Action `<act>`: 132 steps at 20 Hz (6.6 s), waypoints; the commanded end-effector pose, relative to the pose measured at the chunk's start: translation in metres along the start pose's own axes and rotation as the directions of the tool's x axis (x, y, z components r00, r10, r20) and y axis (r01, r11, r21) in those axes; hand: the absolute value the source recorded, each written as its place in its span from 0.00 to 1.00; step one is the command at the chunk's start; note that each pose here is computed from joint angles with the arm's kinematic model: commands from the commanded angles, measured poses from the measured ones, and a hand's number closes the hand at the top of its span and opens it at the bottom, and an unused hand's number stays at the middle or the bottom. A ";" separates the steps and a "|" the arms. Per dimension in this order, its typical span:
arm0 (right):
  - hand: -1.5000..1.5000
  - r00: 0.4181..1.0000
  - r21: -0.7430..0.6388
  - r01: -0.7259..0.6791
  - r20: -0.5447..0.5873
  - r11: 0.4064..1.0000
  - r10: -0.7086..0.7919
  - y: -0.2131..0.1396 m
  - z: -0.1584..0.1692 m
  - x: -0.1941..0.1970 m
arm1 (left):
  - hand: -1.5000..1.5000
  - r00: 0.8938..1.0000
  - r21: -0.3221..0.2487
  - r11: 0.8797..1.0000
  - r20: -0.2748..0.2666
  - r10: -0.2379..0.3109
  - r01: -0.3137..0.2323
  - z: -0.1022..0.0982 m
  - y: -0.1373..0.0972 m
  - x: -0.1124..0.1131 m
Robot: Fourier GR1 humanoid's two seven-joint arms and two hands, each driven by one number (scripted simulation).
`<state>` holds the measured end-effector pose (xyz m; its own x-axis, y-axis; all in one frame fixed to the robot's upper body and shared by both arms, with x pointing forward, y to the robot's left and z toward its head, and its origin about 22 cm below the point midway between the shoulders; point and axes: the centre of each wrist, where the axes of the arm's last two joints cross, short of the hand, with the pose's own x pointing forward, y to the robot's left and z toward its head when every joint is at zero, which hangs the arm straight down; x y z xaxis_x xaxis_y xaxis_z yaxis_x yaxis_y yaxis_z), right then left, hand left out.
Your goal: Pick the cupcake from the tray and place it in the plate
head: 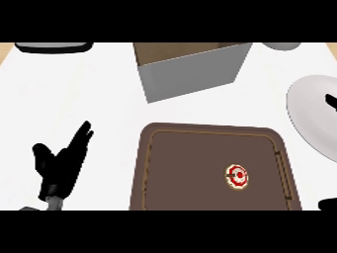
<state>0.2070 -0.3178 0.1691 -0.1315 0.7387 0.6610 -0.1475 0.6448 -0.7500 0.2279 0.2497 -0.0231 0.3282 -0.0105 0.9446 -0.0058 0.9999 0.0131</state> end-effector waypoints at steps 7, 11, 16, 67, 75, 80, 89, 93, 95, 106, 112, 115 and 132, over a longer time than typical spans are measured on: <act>0.00 0.991 0.065 -0.099 -0.085 0.993 0.104 0.067 -0.003 0.053 | 0.50 0.998 -0.009 1.000 -0.055 0.028 -0.029 -0.003 -0.003 -0.010; 0.00 0.976 0.121 -0.144 -0.144 0.982 0.161 0.080 -0.004 0.051 | 0.50 0.998 -0.027 1.000 -0.056 0.003 -0.004 -0.004 0.005 -0.006; 0.00 0.980 0.198 -0.092 -0.158 0.976 0.124 0.086 -0.007 0.042 | 0.50 0.999 -0.002 1.000 -0.035 0.020 -0.020 -0.001 -0.011 -0.008; 1.00 0.966 -0.209 -0.258 -0.087 0.943 0.245 0.207 0.004 0.064 | 0.50 0.999 0.016 1.000 -0.050 0.013 -0.012 -0.003 0.006 -0.015; 1.00 0.990 -0.533 -0.129 -0.113 0.836 0.081 0.160 0.031 0.071 | 0.50 0.999 -0.011 1.000 -0.038 0.007 -0.007 -0.004 -0.005 0.004; 1.00 0.984 -0.618 -0.040 -0.159 0.785 -0.076 0.138 0.015 0.058 | 0.50 0.999 -0.005 1.000 -0.054 -0.005 0.005 0.004 0.003 -0.008; 1.00 0.980 -0.755 -0.001 -0.132 0.655 -0.150 0.089 -0.005 -0.036 | 0.50 0.998 -0.010 1.000 -0.063 0.001 -0.002 -0.005 -0.012 -0.012; 1.00 0.971 -0.821 -0.083 -0.194 0.565 -0.139 0.068 -0.012 -0.078 | 0.50 0.999 -0.033 0.999 -0.050 0.008 -0.009 0.002 -0.006 -0.003; 1.00 0.974 -0.843 -0.057 -0.165 0.535 -0.155 0.042 -0.020 -0.099 | 0.50 0.999 -0.015 1.000 -0.047 0.000 -0.001 -0.013 0.000 -0.007; 1.00 0.975 -0.833 -0.077 -0.179 0.547 -0.135 -0.024 -0.065 -0.189 | 0.50 0.999 -0.028 1.000 -0.040 -0.001 0.000 -0.008 0.003 -0.008; 0.00 0.865 -0.643 -0.243 -0.483 0.727 -0.138 -0.028 -0.051 -0.227 | 0.50 1.000 -0.059 0.998 -0.026 -0.013 0.012 -0.012 -0.024 0.001; 0.00 0.862 -0.569 -0.188 -0.486 0.801 -0.143 -0.022 -0.065 -0.229 | 0.50 1.000 -0.065 0.998 -0.026 -0.013 0.012 -0.011 -0.018 -0.001; 0.00 0.893 -0.785 0.260 -0.026 0.562 -0.449 -0.051 -0.046 -0.246 | 0.50 0.999 -0.046 0.999 -0.032 -0.004 0.003 0.000 -0.017 -0.016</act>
<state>0.3013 -0.5066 0.0336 0.0087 0.4326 0.9015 0.6257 0.7009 -0.3424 0.2415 0.2323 -0.0203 0.3060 -0.0164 0.9519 0.0360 0.9993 0.0057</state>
